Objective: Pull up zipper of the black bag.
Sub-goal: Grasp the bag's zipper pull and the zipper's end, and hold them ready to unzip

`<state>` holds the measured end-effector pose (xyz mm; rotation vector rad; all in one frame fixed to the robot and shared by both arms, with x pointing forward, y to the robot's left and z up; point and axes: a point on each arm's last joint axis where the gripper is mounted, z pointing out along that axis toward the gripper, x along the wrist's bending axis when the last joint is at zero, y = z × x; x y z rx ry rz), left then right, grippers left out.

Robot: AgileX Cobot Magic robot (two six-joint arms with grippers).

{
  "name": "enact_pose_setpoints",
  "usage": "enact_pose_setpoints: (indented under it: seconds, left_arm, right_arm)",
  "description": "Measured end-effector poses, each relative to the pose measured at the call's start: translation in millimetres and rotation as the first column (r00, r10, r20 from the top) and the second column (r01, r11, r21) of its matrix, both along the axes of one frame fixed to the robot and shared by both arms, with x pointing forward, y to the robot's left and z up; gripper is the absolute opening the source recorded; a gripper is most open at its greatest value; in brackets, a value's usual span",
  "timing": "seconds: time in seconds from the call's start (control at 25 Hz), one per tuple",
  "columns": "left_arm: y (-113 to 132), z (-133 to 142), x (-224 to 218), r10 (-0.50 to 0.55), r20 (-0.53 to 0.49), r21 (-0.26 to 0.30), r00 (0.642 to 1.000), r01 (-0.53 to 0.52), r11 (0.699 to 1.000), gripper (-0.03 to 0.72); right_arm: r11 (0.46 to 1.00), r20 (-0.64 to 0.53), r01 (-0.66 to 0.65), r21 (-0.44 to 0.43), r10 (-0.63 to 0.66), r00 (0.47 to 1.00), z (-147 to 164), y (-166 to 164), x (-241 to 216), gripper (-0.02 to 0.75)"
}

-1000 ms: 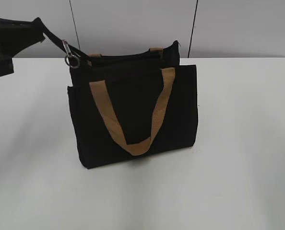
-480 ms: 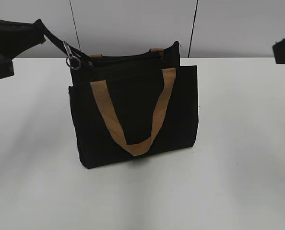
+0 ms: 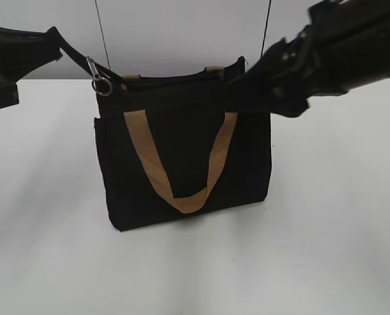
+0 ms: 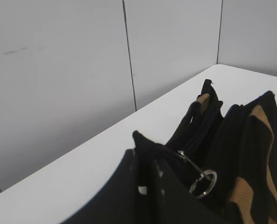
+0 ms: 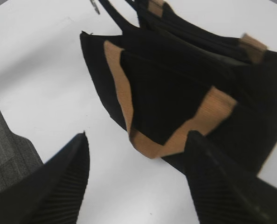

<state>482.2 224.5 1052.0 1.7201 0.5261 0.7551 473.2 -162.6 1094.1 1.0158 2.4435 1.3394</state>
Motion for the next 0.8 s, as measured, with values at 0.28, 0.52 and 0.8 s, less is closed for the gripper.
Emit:
enact_pose_setpoints:
  seconds: [0.28, 0.52, 0.8]
  left_arm:
    - [0, -1, -1, -0.009, 0.0, 0.024, 1.0, 0.009, 1.0, 0.017]
    - [0, -1, -1, -0.008, 0.0, 0.026, 1.0, 0.008, 1.0, 0.017]
    - [0, -1, -1, -0.008, 0.0, 0.027, 1.0, 0.008, 1.0, 0.017]
  right_arm:
    - [0.993, 0.072, -0.115, -0.025, 0.117, 0.991, -12, 67, 19, 0.462]
    - [0.979, 0.12, -0.192, -0.061, 0.198, 0.973, -23, 110, 37, 0.459]
    - [0.973, 0.131, -0.214, -0.09, 0.224, 0.966, -39, 133, 56, 0.459]
